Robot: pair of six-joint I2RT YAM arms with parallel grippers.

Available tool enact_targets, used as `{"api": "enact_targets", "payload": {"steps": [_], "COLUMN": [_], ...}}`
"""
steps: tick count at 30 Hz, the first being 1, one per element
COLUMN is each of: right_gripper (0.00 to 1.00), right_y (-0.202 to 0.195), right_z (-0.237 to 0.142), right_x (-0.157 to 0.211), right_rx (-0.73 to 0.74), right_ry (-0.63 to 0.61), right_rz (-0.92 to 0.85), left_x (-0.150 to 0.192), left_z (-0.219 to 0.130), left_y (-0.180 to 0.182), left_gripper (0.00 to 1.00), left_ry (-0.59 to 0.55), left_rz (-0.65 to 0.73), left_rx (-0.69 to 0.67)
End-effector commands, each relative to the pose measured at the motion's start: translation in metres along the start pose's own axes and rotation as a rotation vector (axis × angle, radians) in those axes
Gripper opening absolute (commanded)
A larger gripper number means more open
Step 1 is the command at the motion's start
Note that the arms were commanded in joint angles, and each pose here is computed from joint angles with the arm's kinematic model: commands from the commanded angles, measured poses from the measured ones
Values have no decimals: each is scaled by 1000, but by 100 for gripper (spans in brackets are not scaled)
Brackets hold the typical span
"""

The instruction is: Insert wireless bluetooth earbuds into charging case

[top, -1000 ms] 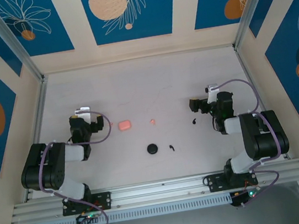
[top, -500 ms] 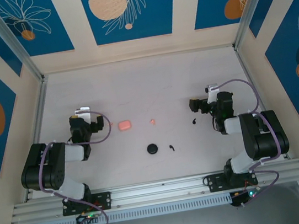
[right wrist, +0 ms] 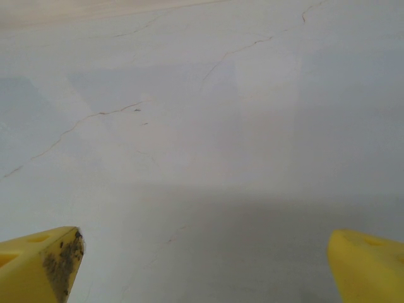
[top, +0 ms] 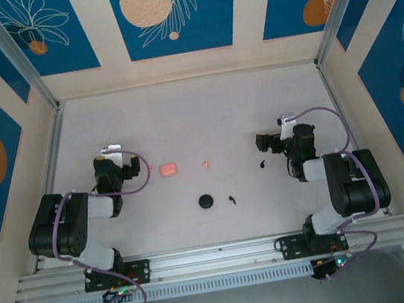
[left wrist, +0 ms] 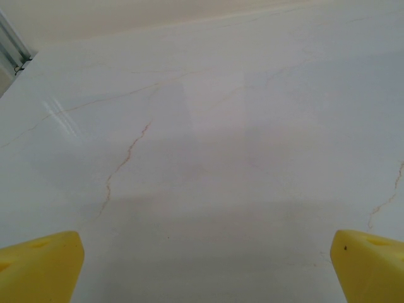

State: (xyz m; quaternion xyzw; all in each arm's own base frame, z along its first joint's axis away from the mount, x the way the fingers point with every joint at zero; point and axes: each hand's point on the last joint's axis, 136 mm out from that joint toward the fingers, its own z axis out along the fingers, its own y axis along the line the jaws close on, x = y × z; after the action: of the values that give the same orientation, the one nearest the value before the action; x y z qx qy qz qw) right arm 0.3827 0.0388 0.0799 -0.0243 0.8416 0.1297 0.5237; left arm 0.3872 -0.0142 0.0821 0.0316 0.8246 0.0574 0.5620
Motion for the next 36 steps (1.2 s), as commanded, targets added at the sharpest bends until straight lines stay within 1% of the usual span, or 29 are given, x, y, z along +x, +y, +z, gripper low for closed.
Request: {"api": "enact_targets", "payload": {"steps": [1,5,9,11,14,17,21,23,27,30,36], "right_gripper": [99,99,99,99,99,99,99,100,88,79,78], "right_y": [0,9,18,29,52,81,120,137,174,201,245], "right_z": [-3,-21,-44,-57,-75,-92,-108,-112,-113,-115,-118], "right_x": [-30,-45,-49,-50,-46,-38,-21,-13,10,28,61], "right_rx": [7,7,64,51,32,-1,-32,-46,-81,-104,-62], "right_ry": [-44,27,190,261,364,476,615,684,848,966,1113], "right_rz": [-35,13,83,113,168,187,180,185,198,198,115], "left_x": [-18,-37,-57,-65,-65,-55,-33,-23,-8,2,31], "left_z": [1,-8,-30,-41,-57,-71,-86,-91,-103,-110,-114], "left_y": [3,1,-6,-16,-34,-48,-62,-65,-73,-76,-72], "left_gripper": [100,98,93,90,89,89,87,85,82,80,81], "left_ry": [-42,-33,14,41,122,229,371,429,519,558,648], "left_rz": [-13,6,-41,-67,-53,-71,-123,-147,-212,-237,-209], "left_rx": [3,23,79,121,171,224,270,269,291,300,268]}}
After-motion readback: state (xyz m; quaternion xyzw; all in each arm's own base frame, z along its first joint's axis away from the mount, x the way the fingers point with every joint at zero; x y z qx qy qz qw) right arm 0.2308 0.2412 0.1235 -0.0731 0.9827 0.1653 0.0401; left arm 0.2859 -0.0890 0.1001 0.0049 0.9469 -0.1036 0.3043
